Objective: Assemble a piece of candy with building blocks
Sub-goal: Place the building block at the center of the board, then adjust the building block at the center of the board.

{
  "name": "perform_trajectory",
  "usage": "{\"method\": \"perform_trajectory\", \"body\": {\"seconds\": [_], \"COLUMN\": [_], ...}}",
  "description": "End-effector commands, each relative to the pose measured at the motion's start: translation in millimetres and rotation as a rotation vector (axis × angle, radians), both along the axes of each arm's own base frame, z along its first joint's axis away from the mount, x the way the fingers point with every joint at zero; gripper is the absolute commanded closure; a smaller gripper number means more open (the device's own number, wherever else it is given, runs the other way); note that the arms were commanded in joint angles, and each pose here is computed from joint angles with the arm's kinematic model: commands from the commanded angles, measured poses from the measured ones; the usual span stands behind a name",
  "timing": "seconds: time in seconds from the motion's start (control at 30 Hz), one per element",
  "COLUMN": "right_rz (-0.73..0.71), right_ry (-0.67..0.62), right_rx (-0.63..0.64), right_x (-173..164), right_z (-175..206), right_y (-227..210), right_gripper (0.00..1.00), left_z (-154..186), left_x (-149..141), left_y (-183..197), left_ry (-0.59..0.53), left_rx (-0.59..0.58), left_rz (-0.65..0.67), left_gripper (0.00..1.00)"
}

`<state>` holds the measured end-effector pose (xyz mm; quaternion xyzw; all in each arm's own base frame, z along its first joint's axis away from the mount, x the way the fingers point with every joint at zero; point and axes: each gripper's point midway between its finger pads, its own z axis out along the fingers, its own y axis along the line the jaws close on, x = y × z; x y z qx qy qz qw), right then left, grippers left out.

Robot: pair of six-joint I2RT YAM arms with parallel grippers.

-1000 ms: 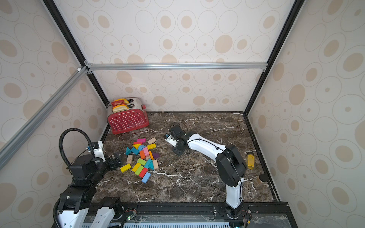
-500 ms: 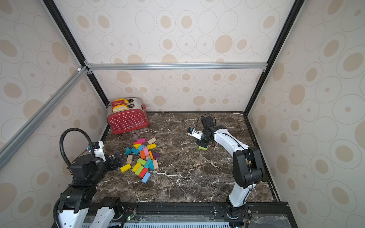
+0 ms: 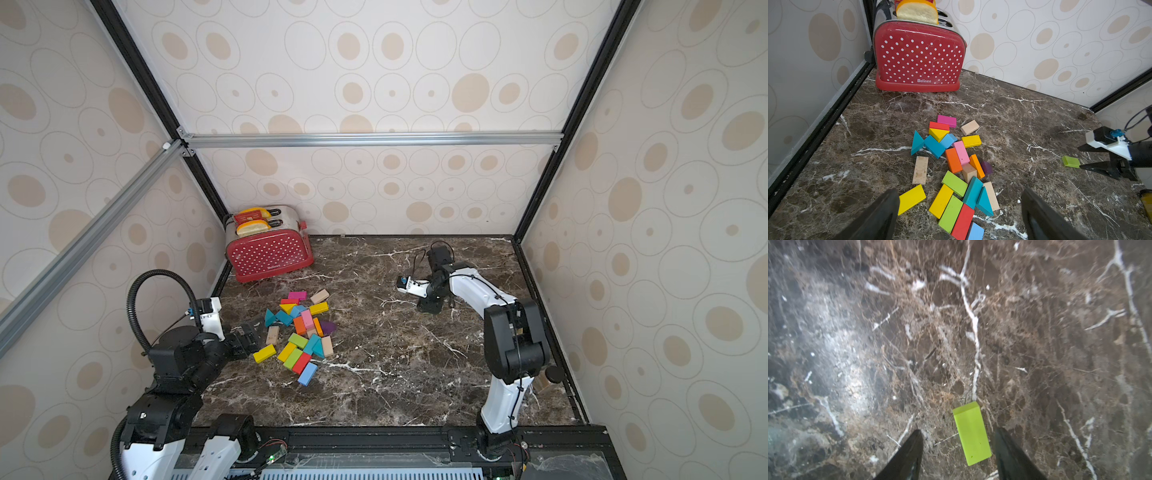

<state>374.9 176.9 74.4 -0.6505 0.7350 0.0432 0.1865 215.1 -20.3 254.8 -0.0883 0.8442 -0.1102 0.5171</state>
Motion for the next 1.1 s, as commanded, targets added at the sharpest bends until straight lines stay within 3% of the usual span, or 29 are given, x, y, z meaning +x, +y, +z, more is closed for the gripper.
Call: {"method": "perform_trajectory", "body": {"seconds": [0.0,0.4,0.73,0.93,1.07], "right_rz": [0.076,0.123,0.145,0.132,0.124], "right_ry": [0.021,0.045,0.112,0.126,0.126], "right_rx": [-0.043,-0.128,-0.162,-0.192,-0.193], "right_x": [-1,20,11,14,15], "right_z": [0,-26,-47,-58,-63], "right_y": [-10,-16,-23,-29,-28], "right_gripper": [0.4,0.37,0.37,0.45,0.56], "left_z": [0,-3,-4,-3,-2], "left_x": [1,4,4,3,3], "left_y": [-3,-6,-6,-5,-5], "left_ry": [0.002,0.017,0.019,0.014,0.011], "left_rx": [0.012,0.004,0.004,0.007,0.007], "left_rz": [-0.019,-0.033,-0.03,-0.028,-0.026], "left_gripper": [0.08,0.08,0.08,0.09,0.09]}}
